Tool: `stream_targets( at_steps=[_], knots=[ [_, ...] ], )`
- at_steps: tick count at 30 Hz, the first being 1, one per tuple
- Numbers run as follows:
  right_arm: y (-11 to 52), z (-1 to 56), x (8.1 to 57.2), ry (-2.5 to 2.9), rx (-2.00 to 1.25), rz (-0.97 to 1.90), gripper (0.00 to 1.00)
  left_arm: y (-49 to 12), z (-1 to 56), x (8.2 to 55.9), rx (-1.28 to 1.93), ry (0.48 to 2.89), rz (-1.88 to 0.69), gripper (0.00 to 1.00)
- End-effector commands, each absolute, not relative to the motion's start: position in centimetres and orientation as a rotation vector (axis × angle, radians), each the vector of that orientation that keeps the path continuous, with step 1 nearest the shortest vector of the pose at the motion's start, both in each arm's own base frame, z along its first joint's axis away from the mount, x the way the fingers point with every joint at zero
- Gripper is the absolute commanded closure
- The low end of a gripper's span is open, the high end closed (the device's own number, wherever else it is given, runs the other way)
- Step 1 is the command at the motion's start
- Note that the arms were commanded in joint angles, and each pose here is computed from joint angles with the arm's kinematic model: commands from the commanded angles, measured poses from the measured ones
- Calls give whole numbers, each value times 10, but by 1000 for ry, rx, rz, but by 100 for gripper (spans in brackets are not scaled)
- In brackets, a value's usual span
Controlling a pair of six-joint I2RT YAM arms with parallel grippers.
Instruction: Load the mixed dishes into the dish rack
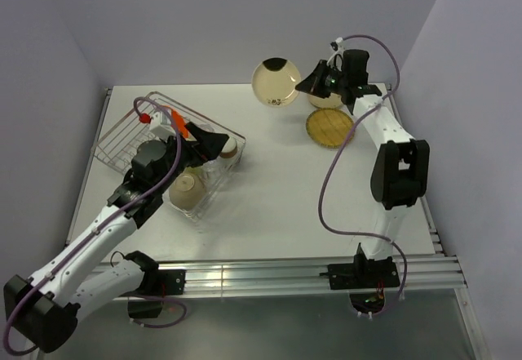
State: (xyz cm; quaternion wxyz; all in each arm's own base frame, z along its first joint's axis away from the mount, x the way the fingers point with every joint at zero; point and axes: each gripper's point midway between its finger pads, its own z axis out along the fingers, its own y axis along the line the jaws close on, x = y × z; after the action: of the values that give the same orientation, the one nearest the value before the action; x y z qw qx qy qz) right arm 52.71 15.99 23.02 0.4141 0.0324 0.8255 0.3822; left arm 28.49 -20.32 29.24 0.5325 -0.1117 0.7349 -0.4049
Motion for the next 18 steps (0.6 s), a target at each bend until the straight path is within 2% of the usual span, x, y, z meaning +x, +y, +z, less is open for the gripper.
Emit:
stream_targets(
  at_steps=[1, 8, 12, 17, 18],
  knots=[
    [179, 262, 482, 2017, -174, 1031, 100, -219, 330, 299, -173, 1641, -1110, 6],
    [187, 275, 411, 2037, -263, 1134, 100, -251, 326, 318, -46, 1619, -1299, 14],
    [198, 271, 386, 2053, -289, 1166, 100, -273, 320, 322, 40, 1652, -1396, 26],
    [210, 273, 370, 2048, -320, 1188, 100, -279, 310, 326, 52, 1692, -1411, 33],
    [212, 274, 367, 2049, -323, 1193, 100, -279, 307, 327, 50, 1701, -1398, 37]
  ],
)
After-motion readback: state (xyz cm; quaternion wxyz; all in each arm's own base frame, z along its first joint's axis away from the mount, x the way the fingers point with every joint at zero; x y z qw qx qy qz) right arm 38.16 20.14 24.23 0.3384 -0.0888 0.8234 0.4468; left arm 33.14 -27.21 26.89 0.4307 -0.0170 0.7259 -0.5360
